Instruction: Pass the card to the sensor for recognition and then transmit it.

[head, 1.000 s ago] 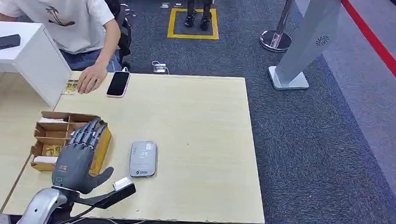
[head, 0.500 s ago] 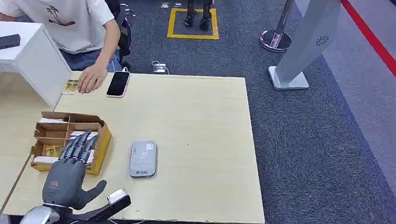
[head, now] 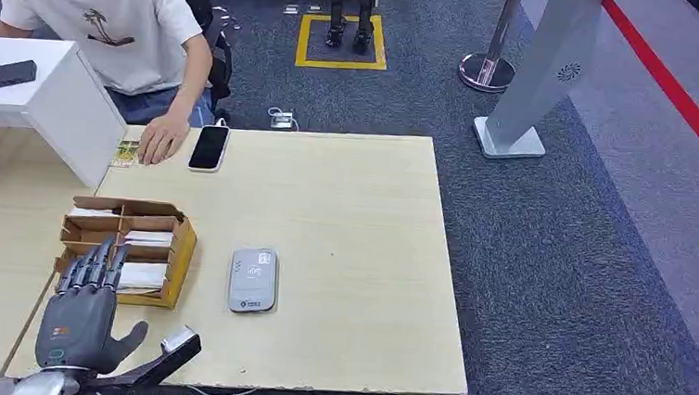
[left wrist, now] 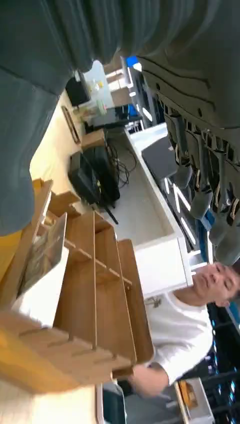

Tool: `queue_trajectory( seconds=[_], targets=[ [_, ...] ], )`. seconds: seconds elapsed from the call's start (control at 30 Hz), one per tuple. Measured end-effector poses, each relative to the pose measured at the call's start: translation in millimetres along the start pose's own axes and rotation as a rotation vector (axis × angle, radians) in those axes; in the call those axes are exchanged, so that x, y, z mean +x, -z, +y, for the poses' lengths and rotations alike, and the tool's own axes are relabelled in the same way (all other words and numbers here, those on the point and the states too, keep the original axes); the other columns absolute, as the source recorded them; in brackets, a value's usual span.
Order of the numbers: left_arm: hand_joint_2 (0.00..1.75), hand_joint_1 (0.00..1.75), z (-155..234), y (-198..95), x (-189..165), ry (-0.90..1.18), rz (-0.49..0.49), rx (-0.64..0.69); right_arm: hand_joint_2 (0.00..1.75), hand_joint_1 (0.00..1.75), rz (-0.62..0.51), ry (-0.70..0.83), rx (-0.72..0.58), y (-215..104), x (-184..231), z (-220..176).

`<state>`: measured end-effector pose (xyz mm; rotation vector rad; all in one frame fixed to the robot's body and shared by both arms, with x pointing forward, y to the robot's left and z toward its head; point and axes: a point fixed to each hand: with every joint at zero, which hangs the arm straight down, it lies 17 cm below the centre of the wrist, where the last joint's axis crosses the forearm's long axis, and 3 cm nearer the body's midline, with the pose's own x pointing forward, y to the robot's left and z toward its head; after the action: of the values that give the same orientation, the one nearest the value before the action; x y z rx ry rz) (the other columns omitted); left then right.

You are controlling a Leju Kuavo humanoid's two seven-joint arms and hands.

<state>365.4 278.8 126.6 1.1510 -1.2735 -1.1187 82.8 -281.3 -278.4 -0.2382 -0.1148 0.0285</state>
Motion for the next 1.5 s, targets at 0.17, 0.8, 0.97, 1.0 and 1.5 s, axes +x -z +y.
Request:
queue_trajectory(
  seconds=[0.17,0.8,0.97,1.0,1.5],
  targets=[
    [1.75,0.0,0.6,0.7,-10.6,0.023,0.014,-0.002,0.0,0.0,0.0,-0.01,-0.001,0.1,-0.1,-0.4],
    [1.75,0.0,-17.9,27.4,-13.8,0.014,-0.023,-0.093,0.0,0.0,-0.029,-0.079,0.005,-0.1,4.6,0.6],
    [1.75,0.0,-36.2,32.3,-17.8,-0.015,-0.04,-0.165,0.0,0.0,-0.044,-0.1,0.012,-0.3,7.2,1.5],
    [1.75,0.0,-38.9,33.6,-18.7,-0.018,-0.044,-0.175,0.0,0.0,-0.046,-0.102,0.011,-0.3,7.5,1.3],
    [1.75,0.0,-49.3,46.9,-23.4,-0.004,-0.07,-0.226,0.0,0.0,-0.045,-0.107,0.012,-0.1,7.7,0.8]
  ],
)
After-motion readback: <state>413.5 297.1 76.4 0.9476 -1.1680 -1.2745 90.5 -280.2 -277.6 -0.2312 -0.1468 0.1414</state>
